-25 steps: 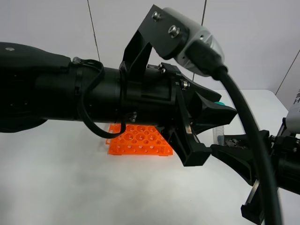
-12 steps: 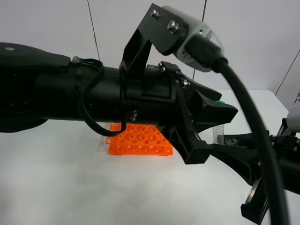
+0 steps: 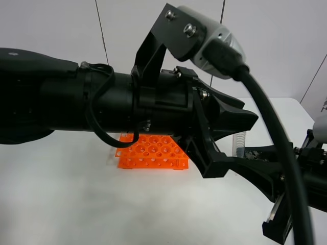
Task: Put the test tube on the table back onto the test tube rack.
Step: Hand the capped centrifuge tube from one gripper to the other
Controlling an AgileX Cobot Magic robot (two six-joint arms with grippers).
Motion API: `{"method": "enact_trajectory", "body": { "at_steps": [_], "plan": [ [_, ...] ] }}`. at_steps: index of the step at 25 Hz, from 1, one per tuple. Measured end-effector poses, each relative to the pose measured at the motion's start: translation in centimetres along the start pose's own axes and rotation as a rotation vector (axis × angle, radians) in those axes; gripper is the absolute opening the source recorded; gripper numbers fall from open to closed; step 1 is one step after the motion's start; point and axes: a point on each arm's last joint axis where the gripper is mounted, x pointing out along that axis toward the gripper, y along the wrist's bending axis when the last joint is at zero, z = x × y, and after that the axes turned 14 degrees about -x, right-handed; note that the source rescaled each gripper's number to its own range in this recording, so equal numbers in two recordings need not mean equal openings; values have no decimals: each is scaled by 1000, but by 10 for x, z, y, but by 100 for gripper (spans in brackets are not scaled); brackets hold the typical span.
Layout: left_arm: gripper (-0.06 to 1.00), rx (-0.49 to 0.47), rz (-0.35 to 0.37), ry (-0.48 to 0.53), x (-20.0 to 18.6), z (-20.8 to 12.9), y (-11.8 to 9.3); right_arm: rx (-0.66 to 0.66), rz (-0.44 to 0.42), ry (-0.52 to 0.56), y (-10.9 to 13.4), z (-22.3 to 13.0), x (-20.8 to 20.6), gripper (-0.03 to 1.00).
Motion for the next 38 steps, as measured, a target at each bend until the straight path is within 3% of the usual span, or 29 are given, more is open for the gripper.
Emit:
{"method": "enact_trajectory", "body": {
  "at_steps": [25, 27, 31, 38],
  "plan": [
    [0, 9, -3, -18, 0, 7, -1, 39, -11, -18, -2, 3, 0, 4],
    [0, 13, -5, -17, 0, 7, -1, 51, -12, -19, -2, 3, 0, 16],
    [0, 13, -21, -16, 0, 7, -3, 61, -15, -22, -2, 3, 0, 50],
    [0, 17, -22, -15, 0, 6, -3, 64, -16, -22, -2, 3, 0, 59]
  ]
}}
